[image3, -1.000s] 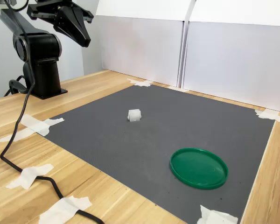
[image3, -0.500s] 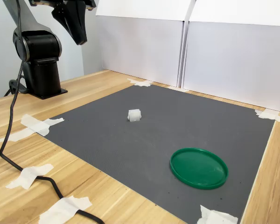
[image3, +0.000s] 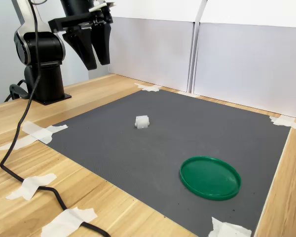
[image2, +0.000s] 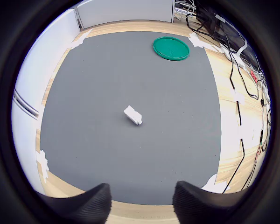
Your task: Grasp a white terminal and put it on the green lid.
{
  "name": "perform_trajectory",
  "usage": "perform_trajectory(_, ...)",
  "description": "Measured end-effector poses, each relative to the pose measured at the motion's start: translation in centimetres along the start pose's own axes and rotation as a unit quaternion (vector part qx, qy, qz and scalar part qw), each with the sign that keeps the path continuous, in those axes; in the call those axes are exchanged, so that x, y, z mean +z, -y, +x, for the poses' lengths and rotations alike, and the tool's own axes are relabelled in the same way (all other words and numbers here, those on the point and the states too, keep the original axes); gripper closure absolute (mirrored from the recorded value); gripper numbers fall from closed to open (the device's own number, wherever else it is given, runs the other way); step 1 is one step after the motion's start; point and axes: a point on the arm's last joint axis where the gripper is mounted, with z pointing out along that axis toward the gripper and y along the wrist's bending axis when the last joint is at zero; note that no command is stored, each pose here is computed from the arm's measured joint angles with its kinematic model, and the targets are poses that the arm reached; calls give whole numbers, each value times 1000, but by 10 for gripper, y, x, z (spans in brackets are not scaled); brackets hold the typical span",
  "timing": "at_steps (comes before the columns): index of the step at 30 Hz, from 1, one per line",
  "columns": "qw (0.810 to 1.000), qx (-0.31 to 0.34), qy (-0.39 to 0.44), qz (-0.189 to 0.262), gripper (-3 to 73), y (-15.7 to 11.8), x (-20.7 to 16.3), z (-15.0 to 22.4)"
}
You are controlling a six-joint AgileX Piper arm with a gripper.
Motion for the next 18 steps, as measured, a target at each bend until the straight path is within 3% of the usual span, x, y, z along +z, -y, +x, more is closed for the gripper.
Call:
perform_trajectory(4,1000,5,-9,-2,2,4,6,-14)
perform_trajectory(18,999,8,-50,-11,-6,23,36,-75)
